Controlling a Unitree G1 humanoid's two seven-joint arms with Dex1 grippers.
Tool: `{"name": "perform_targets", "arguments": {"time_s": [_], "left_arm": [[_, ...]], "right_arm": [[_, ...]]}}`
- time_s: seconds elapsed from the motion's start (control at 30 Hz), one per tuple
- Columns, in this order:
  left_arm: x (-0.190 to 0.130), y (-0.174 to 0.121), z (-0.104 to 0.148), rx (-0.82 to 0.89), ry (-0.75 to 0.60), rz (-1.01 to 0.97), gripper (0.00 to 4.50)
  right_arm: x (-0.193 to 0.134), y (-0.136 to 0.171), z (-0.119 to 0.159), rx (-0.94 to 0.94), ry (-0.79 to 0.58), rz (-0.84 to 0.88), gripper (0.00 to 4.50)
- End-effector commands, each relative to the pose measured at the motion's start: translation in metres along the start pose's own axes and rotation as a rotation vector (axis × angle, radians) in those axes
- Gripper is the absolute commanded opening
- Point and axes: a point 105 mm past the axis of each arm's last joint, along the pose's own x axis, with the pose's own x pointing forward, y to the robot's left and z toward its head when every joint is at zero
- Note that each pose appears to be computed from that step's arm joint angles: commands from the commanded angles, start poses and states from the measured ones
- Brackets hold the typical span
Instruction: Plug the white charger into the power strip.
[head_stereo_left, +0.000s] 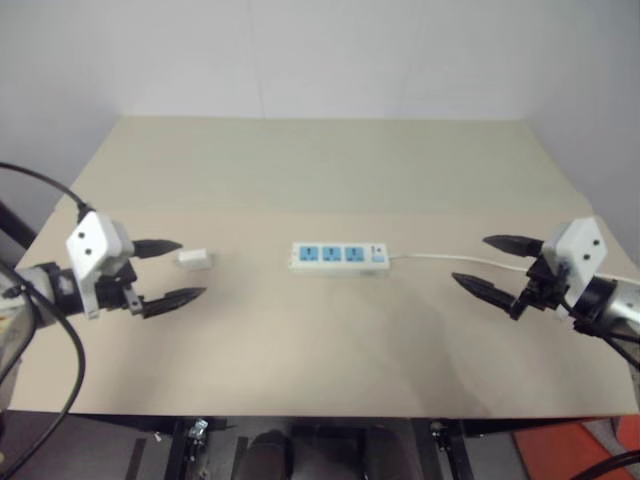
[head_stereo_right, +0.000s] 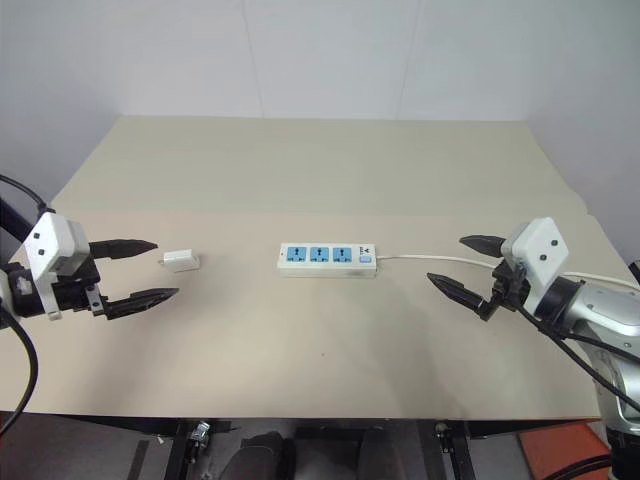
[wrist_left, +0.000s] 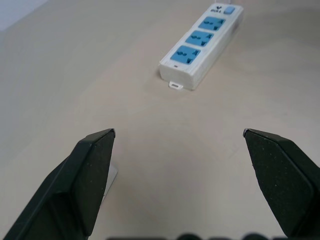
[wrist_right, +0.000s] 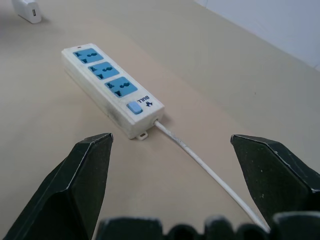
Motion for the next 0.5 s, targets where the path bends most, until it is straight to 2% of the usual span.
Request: {"name": "perform_targets", "arguments": {"time_s": [0.03,0.23,0.4,0.5], "left_arm": [[0.003,0.000,0.015,0.042,-0.047,-0.023,4.50],[0.015,0.002,0.025,0.064,-0.089,-0.065,4.50],[0.027,0.003,0.035,0.066,-0.149,-0.083,4.50],[0.031,0.000,0.035,0.063,-0.156,-0.092,4.50]], "right_arm": [[0.006,0.002,0.010,-0.063,-0.033,0.051,4.47],[0.030,0.010,0.001,-0.151,-0.051,0.193,4.47],[0.067,-0.011,-0.013,-0.199,-0.014,0.166,4.47],[0.088,-0.015,-0.020,-0.157,-0.014,0.200,4.47]]}}
